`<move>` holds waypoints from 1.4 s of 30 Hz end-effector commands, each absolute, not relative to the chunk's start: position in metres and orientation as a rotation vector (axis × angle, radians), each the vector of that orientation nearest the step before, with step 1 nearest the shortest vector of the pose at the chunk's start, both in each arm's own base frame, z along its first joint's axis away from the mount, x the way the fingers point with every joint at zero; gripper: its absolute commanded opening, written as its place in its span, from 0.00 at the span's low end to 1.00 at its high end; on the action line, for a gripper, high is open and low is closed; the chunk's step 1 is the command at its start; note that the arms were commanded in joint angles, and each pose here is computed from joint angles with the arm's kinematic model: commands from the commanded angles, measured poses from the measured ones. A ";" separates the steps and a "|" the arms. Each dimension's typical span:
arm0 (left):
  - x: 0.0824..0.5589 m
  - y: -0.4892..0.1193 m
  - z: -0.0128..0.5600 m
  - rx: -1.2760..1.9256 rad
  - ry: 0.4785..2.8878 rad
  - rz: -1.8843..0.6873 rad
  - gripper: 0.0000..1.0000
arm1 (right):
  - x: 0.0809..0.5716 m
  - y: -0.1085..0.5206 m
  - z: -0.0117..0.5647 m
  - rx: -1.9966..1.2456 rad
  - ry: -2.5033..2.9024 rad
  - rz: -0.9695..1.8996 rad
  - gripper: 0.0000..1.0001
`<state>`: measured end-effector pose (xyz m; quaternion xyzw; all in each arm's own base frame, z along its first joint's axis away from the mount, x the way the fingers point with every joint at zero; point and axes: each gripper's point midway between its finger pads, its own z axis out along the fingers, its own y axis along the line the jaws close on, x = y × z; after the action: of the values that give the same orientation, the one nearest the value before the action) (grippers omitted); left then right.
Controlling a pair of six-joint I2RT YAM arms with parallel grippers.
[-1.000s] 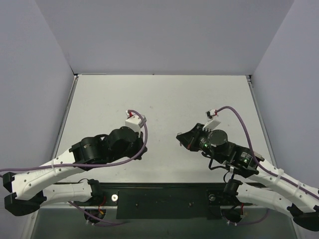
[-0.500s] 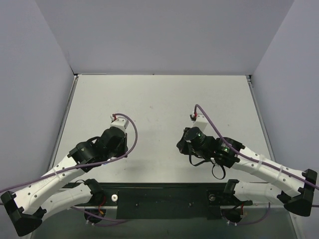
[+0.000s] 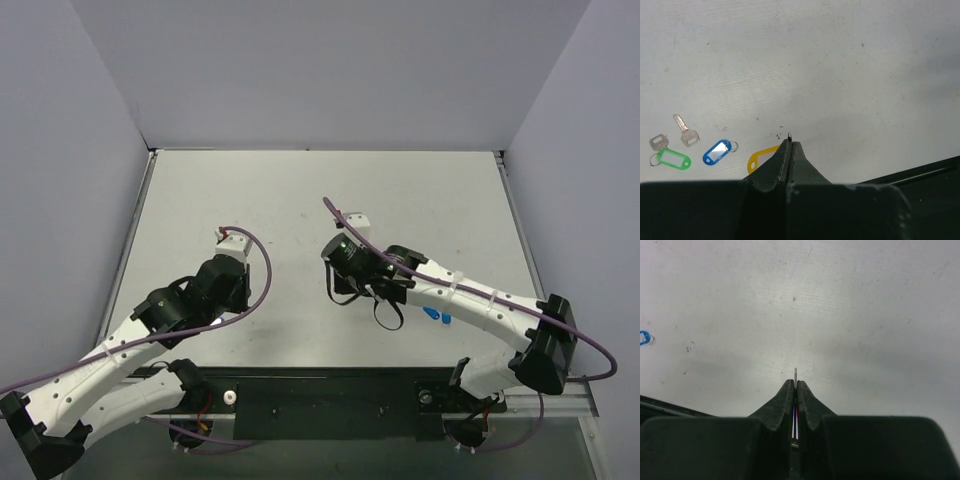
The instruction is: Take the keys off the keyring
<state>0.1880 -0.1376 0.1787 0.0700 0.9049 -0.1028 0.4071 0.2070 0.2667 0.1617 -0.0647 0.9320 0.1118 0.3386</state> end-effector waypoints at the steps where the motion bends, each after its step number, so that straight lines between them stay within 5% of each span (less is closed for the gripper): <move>1: 0.196 -0.146 0.187 0.202 2.250 -0.299 0.00 | 0.241 0.274 0.166 -0.258 2.430 0.210 0.00; 22: 0.198 -0.140 0.197 0.166 2.201 -0.352 0.00 | 0.307 0.315 0.086 -0.237 2.746 0.221 0.00; 23: 0.198 -0.141 0.197 0.171 2.202 -0.358 0.00 | 0.308 0.314 0.087 -0.231 2.748 0.221 0.02; 26: 0.198 -0.141 0.198 0.170 2.197 -0.359 0.00 | 0.307 0.315 0.089 -0.223 2.750 0.221 0.35; 27: 0.198 -0.140 0.197 0.171 2.201 -0.356 0.00 | 0.306 0.314 0.090 -0.223 2.748 0.223 0.54; 28: 0.198 -0.140 0.198 0.171 2.199 -0.358 0.00 | 0.306 0.313 0.091 -0.222 2.747 0.222 0.60; 42: 0.198 -0.141 0.196 0.171 2.207 -0.353 0.00 | 0.263 0.278 0.169 -0.241 2.583 0.296 0.70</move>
<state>0.1925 -0.1355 0.1878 0.0696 0.8957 -0.1292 0.4197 0.2832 0.2959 0.1292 -0.0835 0.9650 0.1066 0.2248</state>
